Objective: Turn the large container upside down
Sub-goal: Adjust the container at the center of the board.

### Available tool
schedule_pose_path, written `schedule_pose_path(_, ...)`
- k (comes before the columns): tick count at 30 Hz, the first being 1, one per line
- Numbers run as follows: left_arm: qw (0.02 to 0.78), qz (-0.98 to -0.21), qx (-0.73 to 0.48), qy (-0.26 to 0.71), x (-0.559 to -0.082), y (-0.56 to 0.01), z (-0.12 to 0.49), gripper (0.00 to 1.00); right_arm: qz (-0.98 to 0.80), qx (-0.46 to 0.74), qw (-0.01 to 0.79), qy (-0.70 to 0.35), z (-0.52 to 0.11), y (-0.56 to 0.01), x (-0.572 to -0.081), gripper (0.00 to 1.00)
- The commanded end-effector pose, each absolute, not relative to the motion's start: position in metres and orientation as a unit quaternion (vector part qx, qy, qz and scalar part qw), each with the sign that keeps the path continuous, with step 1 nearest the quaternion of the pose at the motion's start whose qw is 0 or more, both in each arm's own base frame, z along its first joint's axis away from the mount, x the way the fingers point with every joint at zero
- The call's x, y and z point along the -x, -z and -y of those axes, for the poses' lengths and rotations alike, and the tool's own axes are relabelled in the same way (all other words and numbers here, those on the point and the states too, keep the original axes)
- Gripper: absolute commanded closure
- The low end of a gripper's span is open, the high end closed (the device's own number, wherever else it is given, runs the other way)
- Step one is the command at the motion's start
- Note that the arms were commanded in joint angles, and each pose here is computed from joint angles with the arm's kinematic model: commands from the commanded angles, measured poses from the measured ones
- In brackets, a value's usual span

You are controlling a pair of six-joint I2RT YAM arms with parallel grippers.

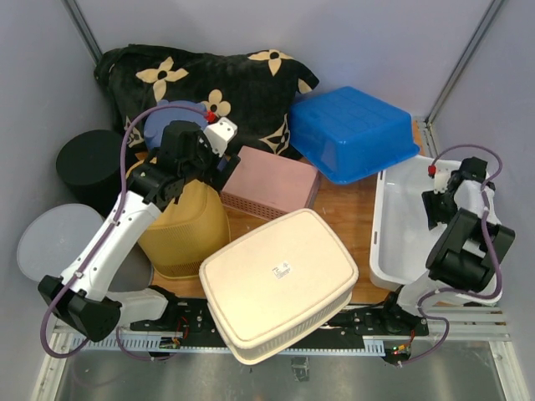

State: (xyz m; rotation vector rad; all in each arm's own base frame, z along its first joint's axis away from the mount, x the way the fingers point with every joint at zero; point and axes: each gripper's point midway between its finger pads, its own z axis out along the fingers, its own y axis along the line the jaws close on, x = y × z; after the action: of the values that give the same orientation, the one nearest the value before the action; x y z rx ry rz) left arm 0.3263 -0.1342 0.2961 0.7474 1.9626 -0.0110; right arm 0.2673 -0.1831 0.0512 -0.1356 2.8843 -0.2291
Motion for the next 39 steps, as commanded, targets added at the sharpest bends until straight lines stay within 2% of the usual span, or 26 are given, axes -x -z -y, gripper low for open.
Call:
schedule_pose_path(1,0.469,-0.823,-0.318,0.036,-0.324,-0.288,0.143,0.01,-0.977,0.092,0.186,0.057,0.150,-0.119,-0.270,0.44)
schedule_pose_path(7,0.506,-0.813,-0.288,0.001,-0.324,-0.318,0.124,0.01,-0.949,0.181,0.257,0.018,0.090,-0.210,-0.258,0.41)
schedule_pose_path(14,0.583,-0.796,-0.159,-0.045,-0.337,-0.379,0.062,0.01,-0.891,0.282,0.356,-0.026,-0.002,-0.301,-0.262,0.39)
schedule_pose_path(17,0.581,-0.799,-0.146,-0.048,-0.336,-0.376,0.055,0.01,-0.872,0.328,0.355,-0.083,-0.055,-0.299,-0.270,0.39)
schedule_pose_path(21,0.572,-0.807,-0.138,-0.053,-0.334,-0.366,0.047,0.01,-0.844,0.425,0.309,-0.107,-0.113,-0.276,-0.272,0.39)
schedule_pose_path(29,0.558,-0.818,-0.126,-0.059,-0.333,-0.345,0.035,0.01,-0.793,0.516,0.264,-0.188,-0.184,-0.267,-0.289,0.39)
schedule_pose_path(36,0.549,-0.824,-0.122,-0.064,-0.333,-0.333,0.028,0.01,-0.792,0.541,0.213,-0.185,-0.212,-0.221,-0.317,0.40)
schedule_pose_path(39,0.545,-0.827,-0.122,-0.065,-0.335,-0.328,0.028,0.01,-0.813,0.533,0.195,-0.127,-0.200,-0.200,-0.342,0.40)
